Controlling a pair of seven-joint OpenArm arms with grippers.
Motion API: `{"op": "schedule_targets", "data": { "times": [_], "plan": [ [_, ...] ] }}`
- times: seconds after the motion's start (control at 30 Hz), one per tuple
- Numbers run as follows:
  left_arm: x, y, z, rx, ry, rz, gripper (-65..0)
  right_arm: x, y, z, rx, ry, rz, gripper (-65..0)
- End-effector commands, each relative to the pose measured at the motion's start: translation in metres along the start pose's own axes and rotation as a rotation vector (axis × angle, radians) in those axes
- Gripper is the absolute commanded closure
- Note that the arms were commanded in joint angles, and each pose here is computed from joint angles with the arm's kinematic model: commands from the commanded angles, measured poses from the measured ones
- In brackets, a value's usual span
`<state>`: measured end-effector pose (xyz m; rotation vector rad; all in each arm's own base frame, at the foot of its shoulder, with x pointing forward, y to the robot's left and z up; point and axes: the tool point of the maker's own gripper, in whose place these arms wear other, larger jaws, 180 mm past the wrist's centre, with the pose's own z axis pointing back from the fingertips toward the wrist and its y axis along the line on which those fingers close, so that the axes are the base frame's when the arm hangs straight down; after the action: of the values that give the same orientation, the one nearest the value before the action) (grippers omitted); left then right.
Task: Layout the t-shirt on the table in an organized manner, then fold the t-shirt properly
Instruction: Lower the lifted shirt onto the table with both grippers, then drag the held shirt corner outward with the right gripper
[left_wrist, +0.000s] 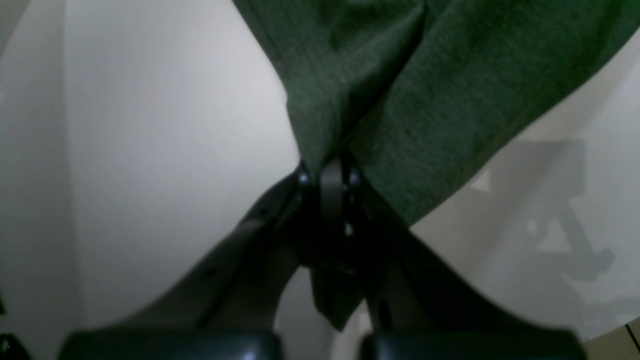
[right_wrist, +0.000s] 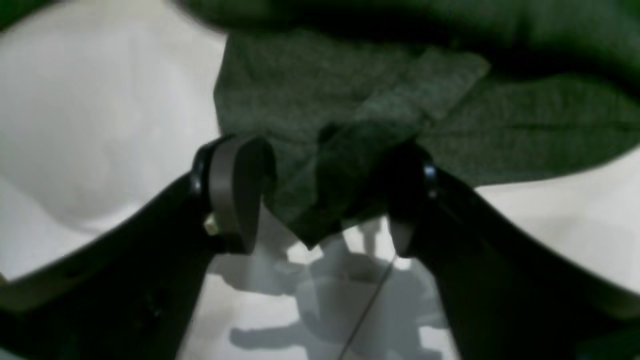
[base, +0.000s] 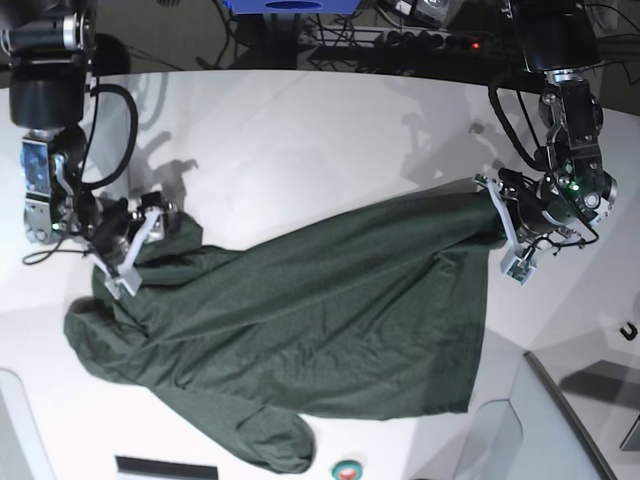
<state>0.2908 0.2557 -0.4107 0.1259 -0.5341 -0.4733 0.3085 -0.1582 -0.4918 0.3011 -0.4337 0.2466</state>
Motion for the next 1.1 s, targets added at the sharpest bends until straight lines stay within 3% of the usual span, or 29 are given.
{"op": "schedule_targets", "data": {
  "times": [0.0,0.1,0.13,0.2,0.33,0.7,1.07],
  "plan": [
    [0.011,0.01,0.005,0.025,-0.034,-0.009,0.0,-0.012,-0.003,0.0,-0.007,0.046,0.006,-27.5],
    [0.012,0.011,0.006,0.029,-0.035,-0.012,0.0,-0.024,-0.002,0.005,-0.011,0.056,0.009,-1.7],
    [0.012,0.011,0.006,0.029,-0.037,-0.012,0.0,-0.029,-0.001,0.008,-0.014,0.063,0.019,0.0],
    [0.011,0.01,0.006,0.028,-0.036,-0.012,0.0,-0.037,0.005,0.018,-0.025,0.069,0.053,-2.7],
    [0.008,0.009,0.006,0.024,-0.031,-0.012,0.0,-0.051,0.017,0.043,-0.054,0.05,0.108,-0.3],
    [-0.017,0.0,0.01,0.017,0.012,-0.034,0.0,-0.117,-0.001,0.103,-0.173,0.1,0.038,-0.3],
    [-0.044,-0.013,0.022,0.009,0.057,-0.068,0.0,-0.151,-0.015,0.166,-0.314,0.094,-0.001,-0.3]
  ]
}}
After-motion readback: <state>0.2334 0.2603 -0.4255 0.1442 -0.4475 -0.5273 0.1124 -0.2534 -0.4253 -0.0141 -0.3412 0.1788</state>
